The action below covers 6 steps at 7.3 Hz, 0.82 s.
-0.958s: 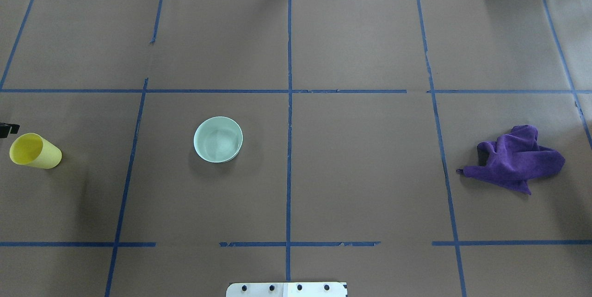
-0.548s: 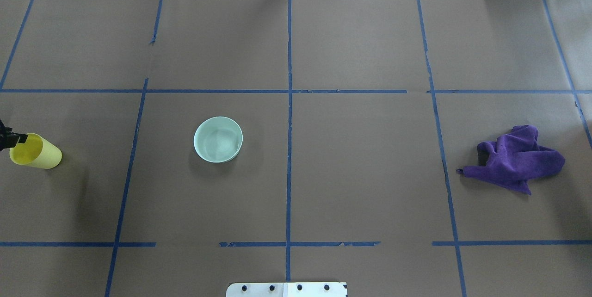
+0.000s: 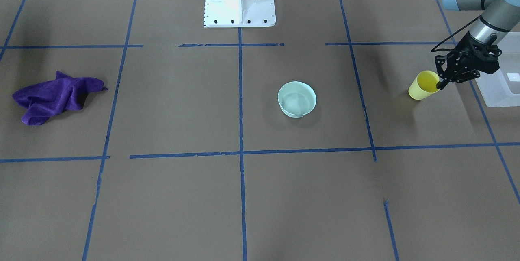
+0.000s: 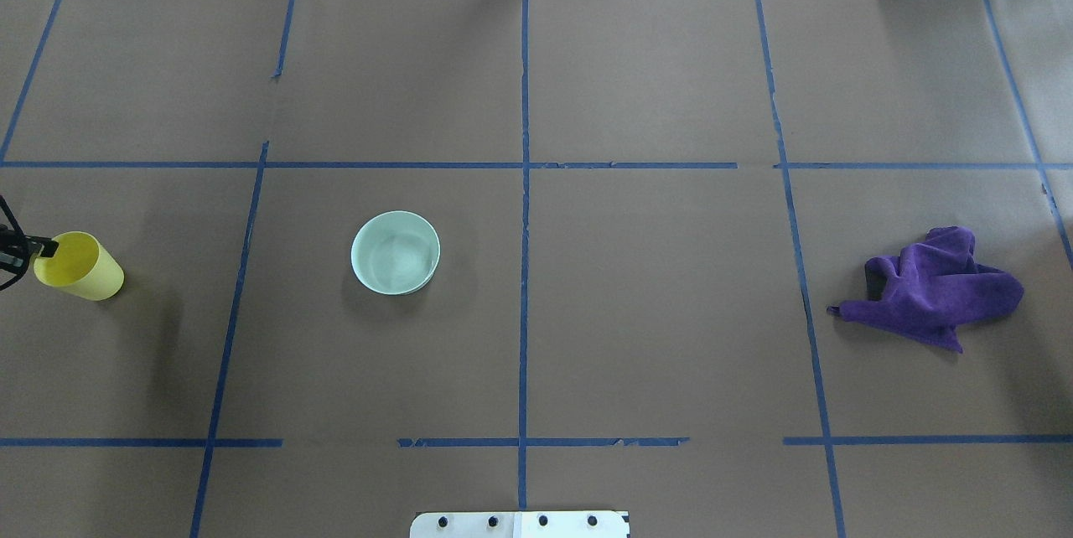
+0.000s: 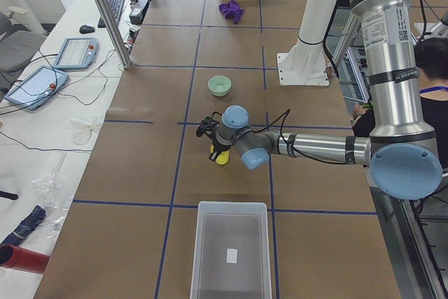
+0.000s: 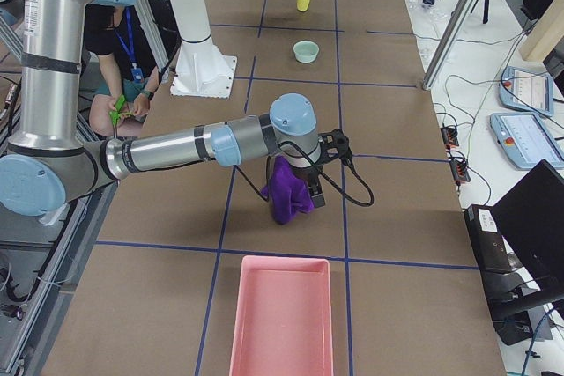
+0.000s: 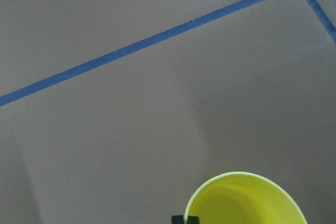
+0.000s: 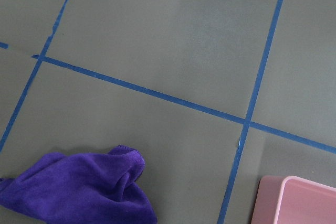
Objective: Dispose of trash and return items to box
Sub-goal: 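Grasp the yellow cup with the left gripper and lift it, then carry the yellow cup with the left gripper into the clear box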
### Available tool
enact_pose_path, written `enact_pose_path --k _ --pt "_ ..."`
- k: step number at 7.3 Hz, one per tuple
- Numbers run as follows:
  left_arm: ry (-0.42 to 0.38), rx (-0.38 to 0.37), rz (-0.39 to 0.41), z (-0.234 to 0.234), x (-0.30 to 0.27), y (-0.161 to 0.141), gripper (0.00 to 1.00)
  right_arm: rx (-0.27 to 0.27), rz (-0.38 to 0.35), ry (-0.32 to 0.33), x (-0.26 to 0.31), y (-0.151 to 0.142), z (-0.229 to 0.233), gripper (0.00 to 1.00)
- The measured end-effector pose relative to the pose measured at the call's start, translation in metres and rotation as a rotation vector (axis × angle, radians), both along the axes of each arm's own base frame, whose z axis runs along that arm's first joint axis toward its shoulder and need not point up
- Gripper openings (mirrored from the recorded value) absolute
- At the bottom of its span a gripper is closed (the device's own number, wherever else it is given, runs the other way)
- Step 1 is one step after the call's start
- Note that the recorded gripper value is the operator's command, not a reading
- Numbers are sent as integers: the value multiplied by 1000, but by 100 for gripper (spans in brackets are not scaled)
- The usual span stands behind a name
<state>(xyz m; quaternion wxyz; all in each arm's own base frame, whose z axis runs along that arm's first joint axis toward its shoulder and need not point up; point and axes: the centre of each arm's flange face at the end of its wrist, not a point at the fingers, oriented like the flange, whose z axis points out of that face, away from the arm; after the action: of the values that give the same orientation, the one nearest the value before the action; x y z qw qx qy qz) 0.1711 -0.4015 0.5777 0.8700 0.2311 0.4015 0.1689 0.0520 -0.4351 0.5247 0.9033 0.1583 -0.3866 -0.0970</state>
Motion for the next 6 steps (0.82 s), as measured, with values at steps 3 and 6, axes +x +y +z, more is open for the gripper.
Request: enact_pose_path --k 3,6 --pt "55 119 143 -5 -64 9 0 0 0 1 0 0 0 100" --pt "-72 178 154 28 -172 -2 0 -2 0 1 0 0 1 100"
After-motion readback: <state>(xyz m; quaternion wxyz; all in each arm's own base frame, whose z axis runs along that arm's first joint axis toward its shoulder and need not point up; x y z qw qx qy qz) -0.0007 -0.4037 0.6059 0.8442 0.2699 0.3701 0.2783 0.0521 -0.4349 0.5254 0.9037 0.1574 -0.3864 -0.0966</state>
